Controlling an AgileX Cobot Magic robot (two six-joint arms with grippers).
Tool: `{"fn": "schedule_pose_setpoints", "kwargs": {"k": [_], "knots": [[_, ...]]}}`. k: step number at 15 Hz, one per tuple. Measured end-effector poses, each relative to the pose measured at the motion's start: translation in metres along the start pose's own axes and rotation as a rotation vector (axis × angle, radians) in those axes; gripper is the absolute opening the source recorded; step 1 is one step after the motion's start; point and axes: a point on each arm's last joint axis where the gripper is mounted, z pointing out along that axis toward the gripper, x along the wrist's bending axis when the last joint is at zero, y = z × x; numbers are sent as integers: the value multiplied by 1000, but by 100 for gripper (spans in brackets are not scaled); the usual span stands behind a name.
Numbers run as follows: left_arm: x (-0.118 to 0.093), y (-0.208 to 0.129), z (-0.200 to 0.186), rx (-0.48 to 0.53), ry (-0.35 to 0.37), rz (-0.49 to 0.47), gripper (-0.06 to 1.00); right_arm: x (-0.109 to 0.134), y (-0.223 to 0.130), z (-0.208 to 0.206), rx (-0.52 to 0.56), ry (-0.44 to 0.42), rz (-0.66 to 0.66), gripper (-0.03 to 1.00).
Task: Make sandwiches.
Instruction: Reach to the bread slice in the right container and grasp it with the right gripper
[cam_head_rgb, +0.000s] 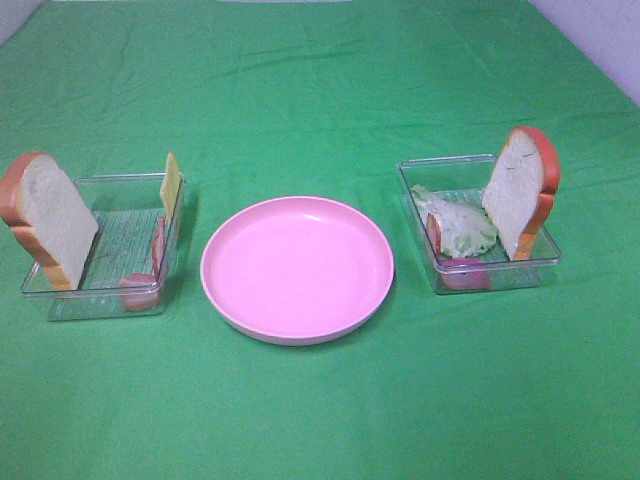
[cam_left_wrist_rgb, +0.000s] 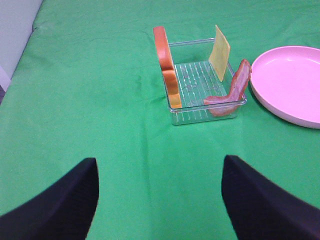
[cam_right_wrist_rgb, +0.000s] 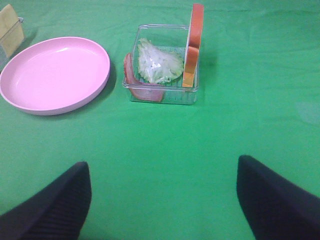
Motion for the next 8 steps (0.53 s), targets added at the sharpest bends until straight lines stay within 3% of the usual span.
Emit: {"fn": "schedule_pose_setpoints", "kwargs": {"k": [8], "knots": [[0, 0, 0, 0, 0, 0, 67, 0, 0, 0, 0, 0, 0, 76]]}}
